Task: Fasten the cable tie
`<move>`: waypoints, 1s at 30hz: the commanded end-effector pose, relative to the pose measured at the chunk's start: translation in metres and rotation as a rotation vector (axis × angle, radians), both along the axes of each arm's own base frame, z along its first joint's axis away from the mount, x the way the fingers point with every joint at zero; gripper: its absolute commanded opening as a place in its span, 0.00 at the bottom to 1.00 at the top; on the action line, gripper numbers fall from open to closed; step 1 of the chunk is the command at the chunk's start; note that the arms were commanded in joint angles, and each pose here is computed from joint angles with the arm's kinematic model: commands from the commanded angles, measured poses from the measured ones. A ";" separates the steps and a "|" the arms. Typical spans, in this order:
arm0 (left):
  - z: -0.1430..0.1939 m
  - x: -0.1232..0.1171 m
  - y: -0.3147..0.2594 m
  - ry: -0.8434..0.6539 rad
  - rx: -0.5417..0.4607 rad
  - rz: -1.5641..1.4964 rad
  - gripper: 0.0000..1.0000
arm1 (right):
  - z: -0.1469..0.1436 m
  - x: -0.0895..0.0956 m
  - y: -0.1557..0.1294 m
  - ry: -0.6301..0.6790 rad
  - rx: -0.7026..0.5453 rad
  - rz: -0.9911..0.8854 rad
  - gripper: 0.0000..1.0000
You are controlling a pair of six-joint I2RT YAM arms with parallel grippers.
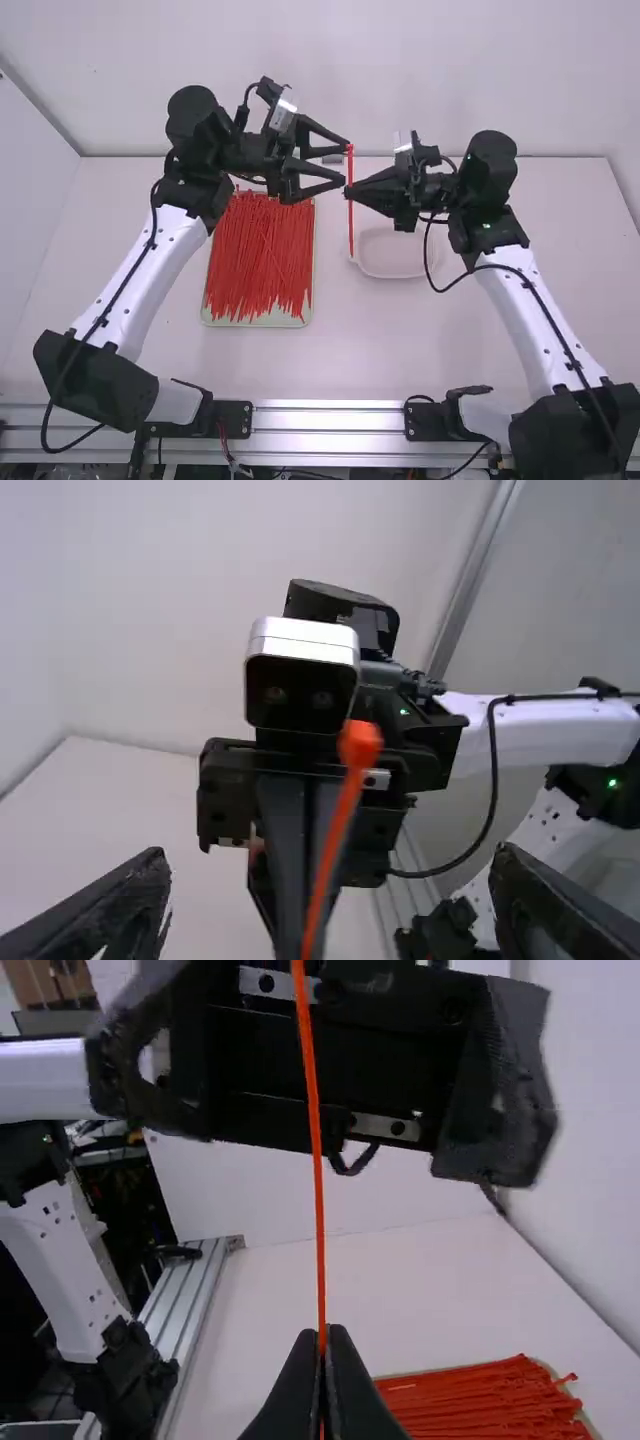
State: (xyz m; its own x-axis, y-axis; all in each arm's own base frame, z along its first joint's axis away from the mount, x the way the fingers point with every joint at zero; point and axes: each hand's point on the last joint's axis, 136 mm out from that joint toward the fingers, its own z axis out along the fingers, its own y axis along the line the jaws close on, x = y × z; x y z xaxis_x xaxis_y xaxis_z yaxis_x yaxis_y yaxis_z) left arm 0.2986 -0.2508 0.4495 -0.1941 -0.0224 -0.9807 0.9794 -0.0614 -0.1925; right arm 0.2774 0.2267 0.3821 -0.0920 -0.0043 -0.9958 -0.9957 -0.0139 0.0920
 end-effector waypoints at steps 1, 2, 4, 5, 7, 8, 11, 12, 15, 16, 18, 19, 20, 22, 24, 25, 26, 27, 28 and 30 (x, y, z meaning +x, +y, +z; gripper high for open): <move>0.011 0.000 -0.001 -0.122 -0.016 0.020 0.77 | 0.009 -0.003 0.001 -0.023 0.006 0.019 0.00; 0.011 0.002 -0.001 -0.118 -0.017 0.032 0.71 | 0.009 -0.003 0.001 -0.023 0.006 0.019 0.00; 0.012 0.005 -0.001 -0.117 -0.019 0.045 0.60 | 0.009 -0.003 0.001 -0.023 0.006 0.019 0.00; 0.012 0.006 -0.001 -0.115 -0.020 0.054 0.53 | 0.009 -0.003 0.001 -0.022 0.006 0.019 0.00; 0.012 0.007 -0.001 -0.111 -0.021 0.056 0.47 | 0.009 -0.002 0.001 -0.022 0.006 0.017 0.00; 0.014 0.006 -0.001 -0.121 -0.025 0.055 0.42 | 0.008 -0.002 0.001 -0.020 0.005 0.014 0.00; 0.020 0.007 -0.004 -0.094 -0.040 0.069 0.33 | 0.009 -0.001 0.002 -0.023 0.006 0.008 0.00; 0.020 0.007 -0.005 -0.094 -0.043 0.071 0.31 | 0.009 -0.001 0.002 -0.024 0.006 0.010 0.00; 0.020 0.009 -0.006 -0.093 -0.044 0.083 0.19 | 0.009 0.001 0.006 -0.023 0.006 -0.011 0.00; 0.020 0.009 -0.006 -0.091 -0.043 0.083 0.14 | 0.009 0.002 0.007 -0.023 0.006 -0.016 0.00; 0.019 0.008 -0.007 -0.087 -0.042 0.078 0.13 | 0.009 0.003 0.006 -0.028 0.007 -0.020 0.00; 0.019 0.008 -0.007 -0.086 -0.042 0.078 0.13 | 0.009 0.003 0.006 -0.027 0.007 -0.021 0.00; 0.020 0.008 -0.007 -0.087 -0.042 0.079 0.12 | 0.009 0.004 0.005 -0.027 0.007 -0.024 0.00; 0.020 0.008 -0.007 -0.092 -0.044 0.079 0.07 | 0.009 0.004 0.005 -0.026 0.007 -0.024 0.00; 0.022 0.008 -0.006 -0.100 -0.048 0.082 0.03 | 0.009 0.004 0.005 -0.023 0.006 -0.024 0.00; 0.023 0.008 -0.006 -0.100 -0.050 0.081 0.02 | 0.009 0.004 0.005 -0.023 0.006 -0.025 0.00; 0.023 0.007 -0.007 -0.102 -0.050 0.078 0.02 | 0.009 0.005 0.004 -0.024 0.006 -0.027 0.00; 0.023 0.007 -0.009 -0.101 -0.052 0.080 0.02 | 0.009 0.006 0.002 -0.027 0.006 -0.033 0.00; 0.023 0.008 -0.009 -0.099 -0.053 0.085 0.02 | 0.009 0.006 0.002 -0.026 0.006 -0.033 0.00; 0.023 0.012 -0.009 -0.087 -0.054 0.107 0.02 | 0.009 0.006 0.002 -0.026 0.006 -0.033 0.00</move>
State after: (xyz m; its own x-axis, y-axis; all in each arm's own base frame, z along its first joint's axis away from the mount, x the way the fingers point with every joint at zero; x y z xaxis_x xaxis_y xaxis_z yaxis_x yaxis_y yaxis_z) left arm 0.3101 -0.2582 0.4602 -0.1280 -0.0738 -0.9890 0.9914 0.0192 -0.1297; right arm 0.2835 0.2301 0.3827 -0.0894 -0.0001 -0.9960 -0.9957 0.0256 0.0893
